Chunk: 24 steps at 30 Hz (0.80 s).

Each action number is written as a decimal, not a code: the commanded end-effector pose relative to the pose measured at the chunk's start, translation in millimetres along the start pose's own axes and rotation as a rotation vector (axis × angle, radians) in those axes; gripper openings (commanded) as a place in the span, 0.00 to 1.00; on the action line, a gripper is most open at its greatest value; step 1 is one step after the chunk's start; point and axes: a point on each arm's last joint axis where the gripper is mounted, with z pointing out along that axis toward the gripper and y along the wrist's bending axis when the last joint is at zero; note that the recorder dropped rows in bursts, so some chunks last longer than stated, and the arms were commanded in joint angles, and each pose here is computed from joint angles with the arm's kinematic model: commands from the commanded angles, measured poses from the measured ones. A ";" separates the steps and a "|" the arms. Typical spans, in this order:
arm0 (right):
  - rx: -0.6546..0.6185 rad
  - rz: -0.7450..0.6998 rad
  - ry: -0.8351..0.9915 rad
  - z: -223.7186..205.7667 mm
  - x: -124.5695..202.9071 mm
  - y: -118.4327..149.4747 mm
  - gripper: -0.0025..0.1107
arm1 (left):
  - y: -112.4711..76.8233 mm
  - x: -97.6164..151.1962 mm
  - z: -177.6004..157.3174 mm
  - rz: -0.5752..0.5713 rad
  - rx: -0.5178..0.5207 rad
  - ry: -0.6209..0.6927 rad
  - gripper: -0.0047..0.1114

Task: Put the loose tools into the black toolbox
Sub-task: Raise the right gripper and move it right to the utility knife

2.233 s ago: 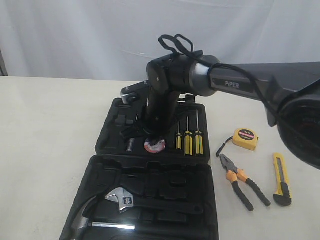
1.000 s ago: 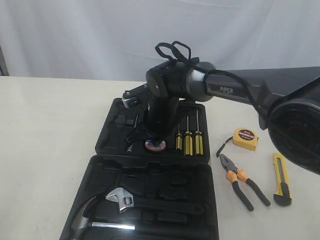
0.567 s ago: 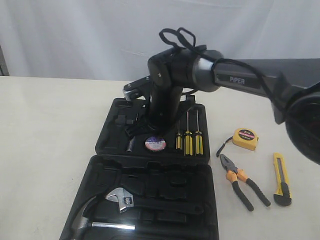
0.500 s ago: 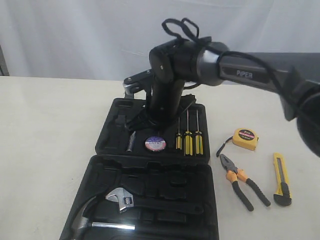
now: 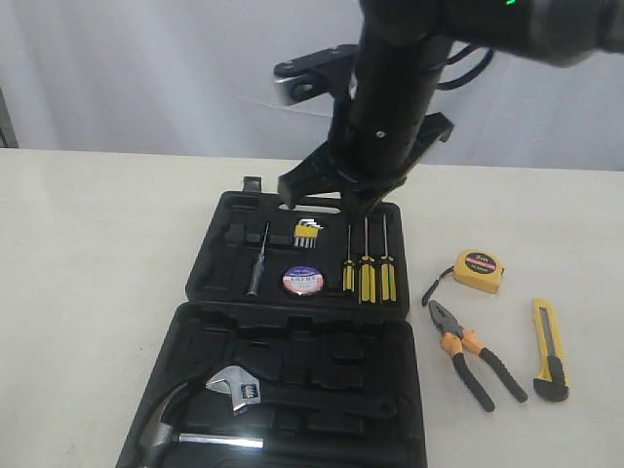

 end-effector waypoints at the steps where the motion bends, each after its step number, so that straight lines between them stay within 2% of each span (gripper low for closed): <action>1: 0.037 0.070 0.005 -31.6 41.5 -27.9 0.02 | -0.1 0.6 0.0 -0.003 0.003 -0.001 0.04; 6: 0.075 0.226 0.072 -39.4 102.8 -68.6 0.02 | -0.1 0.6 0.0 -0.003 0.003 -0.001 0.04; 12: 0.132 0.466 0.074 -17.3 168.0 -112.4 0.02 | -0.1 0.6 0.0 -0.003 0.003 -0.001 0.04; 15: 0.146 0.577 0.043 -2.5 180.6 -122.6 0.02 | -0.1 0.6 0.0 -0.003 0.003 -0.001 0.04; 24: 0.133 0.598 0.141 48.7 180.2 -130.5 0.03 | -0.1 0.6 0.0 -0.003 0.003 -0.001 0.04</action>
